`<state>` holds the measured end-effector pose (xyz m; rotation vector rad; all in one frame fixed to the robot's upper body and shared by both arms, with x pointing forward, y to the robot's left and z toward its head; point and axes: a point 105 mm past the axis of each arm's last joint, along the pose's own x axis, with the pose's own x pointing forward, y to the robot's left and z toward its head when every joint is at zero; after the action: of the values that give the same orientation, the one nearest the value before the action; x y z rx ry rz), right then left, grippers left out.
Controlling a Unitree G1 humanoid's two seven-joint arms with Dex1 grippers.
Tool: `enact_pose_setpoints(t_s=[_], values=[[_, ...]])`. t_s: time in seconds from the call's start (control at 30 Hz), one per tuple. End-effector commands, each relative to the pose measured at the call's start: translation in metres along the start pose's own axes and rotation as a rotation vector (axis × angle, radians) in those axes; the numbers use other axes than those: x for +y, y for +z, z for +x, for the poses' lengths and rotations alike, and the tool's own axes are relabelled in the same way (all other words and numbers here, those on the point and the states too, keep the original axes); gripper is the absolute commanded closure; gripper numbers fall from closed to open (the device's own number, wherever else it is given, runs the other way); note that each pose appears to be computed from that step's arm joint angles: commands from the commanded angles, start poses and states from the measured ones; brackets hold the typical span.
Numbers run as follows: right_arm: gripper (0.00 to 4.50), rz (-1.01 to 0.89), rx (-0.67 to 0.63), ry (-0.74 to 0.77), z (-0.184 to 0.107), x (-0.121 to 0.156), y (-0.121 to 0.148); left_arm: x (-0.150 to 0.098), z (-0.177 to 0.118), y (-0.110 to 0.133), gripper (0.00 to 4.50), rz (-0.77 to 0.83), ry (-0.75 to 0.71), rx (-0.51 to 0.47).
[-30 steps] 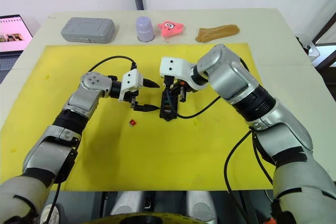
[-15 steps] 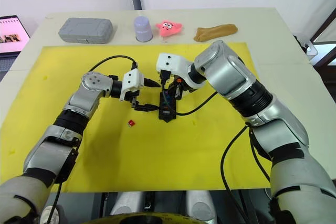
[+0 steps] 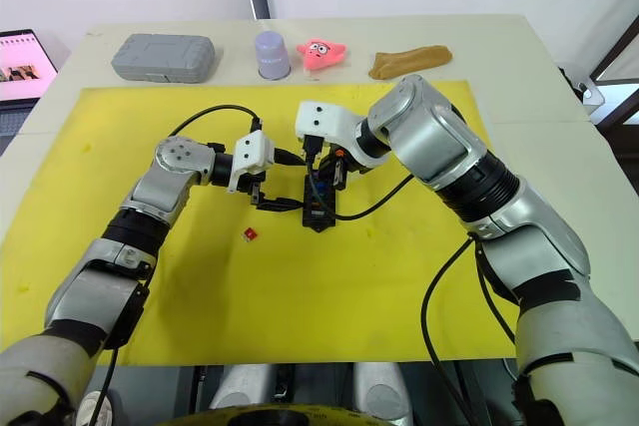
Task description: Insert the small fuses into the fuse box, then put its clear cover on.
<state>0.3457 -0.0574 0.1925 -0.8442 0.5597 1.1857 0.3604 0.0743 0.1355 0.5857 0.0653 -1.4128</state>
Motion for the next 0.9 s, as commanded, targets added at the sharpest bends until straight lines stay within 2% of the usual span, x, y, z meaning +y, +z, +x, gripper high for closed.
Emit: enact_pose_setpoints(t_s=[0.03, 0.9], values=[[4.50, -0.024, 0.007, -0.033, -0.0072, -0.0044, -0.0003, 0.0015, -0.0016, 0.0087, 0.07, 0.035, 0.005, -0.019], [4.50, -0.021, -0.011, -0.021, -0.0061, -0.0008, 0.0048, -0.0004, -0.0021, 0.0075, 0.07, 0.032, -0.002, -0.013]])
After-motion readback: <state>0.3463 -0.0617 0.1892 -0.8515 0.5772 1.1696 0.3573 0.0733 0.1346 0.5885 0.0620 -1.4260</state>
